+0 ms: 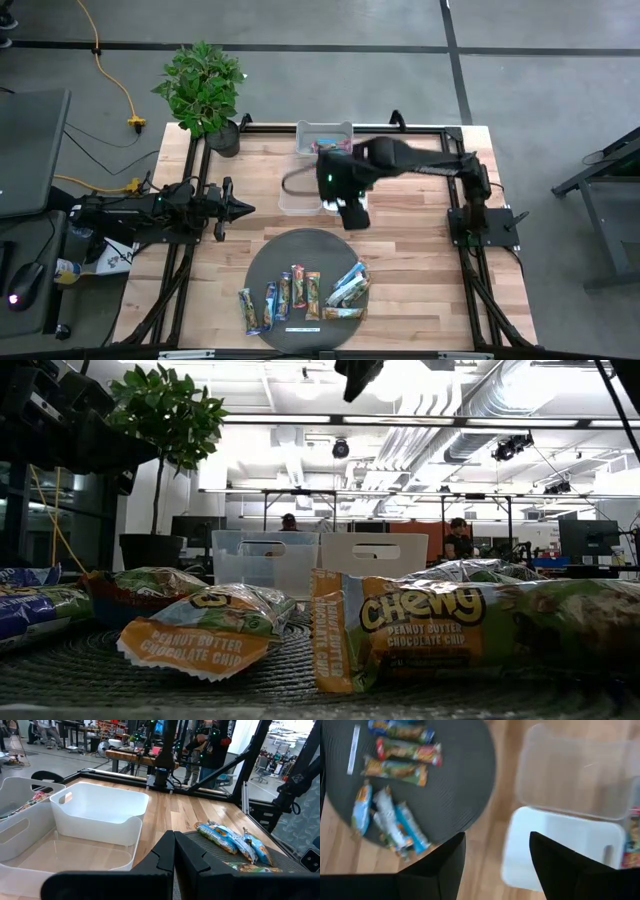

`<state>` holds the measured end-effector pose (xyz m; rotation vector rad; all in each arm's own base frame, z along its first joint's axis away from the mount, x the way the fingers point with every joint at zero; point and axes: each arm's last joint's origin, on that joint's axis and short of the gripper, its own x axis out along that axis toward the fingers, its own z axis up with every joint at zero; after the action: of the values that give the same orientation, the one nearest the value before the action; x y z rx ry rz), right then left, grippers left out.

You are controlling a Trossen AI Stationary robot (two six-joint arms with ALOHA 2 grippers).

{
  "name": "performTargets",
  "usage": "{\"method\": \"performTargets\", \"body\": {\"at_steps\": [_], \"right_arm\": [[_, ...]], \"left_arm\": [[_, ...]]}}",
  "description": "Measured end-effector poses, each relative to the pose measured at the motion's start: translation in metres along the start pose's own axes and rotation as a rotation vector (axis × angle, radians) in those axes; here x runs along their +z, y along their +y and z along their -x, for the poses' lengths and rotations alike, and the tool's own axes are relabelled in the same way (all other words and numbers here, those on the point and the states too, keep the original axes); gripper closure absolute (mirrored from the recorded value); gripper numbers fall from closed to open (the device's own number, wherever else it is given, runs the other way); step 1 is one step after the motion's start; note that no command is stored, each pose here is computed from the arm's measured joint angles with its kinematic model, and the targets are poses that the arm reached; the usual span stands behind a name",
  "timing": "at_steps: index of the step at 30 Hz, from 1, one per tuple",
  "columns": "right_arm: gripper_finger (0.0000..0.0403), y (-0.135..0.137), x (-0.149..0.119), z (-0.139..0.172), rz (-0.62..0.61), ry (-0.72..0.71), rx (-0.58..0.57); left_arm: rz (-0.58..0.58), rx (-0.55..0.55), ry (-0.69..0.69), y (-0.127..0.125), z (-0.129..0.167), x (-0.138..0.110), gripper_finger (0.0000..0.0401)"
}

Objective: Pick and place Granola Bars by type
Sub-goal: Put the yellow granola bar into the transparent bin

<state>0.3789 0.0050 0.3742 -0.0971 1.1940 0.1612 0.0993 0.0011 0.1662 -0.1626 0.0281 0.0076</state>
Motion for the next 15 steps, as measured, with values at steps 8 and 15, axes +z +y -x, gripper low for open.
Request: {"method": "performTargets", "body": {"at_steps": [8, 15], "right_arm": [[0.0197, 0.067, -0.014, -0.06, 0.089, 0.189, 0.085], [0.0197, 0.111, -0.037, -0.108, 0.143, 0.284, 0.101]], "left_arm": [[0.0, 0.0, 0.0, 0.0, 0.0, 0.0, 0.0401], [0.0, 0.0, 0.0, 0.0, 0.0, 0.0, 0.0401]]}}
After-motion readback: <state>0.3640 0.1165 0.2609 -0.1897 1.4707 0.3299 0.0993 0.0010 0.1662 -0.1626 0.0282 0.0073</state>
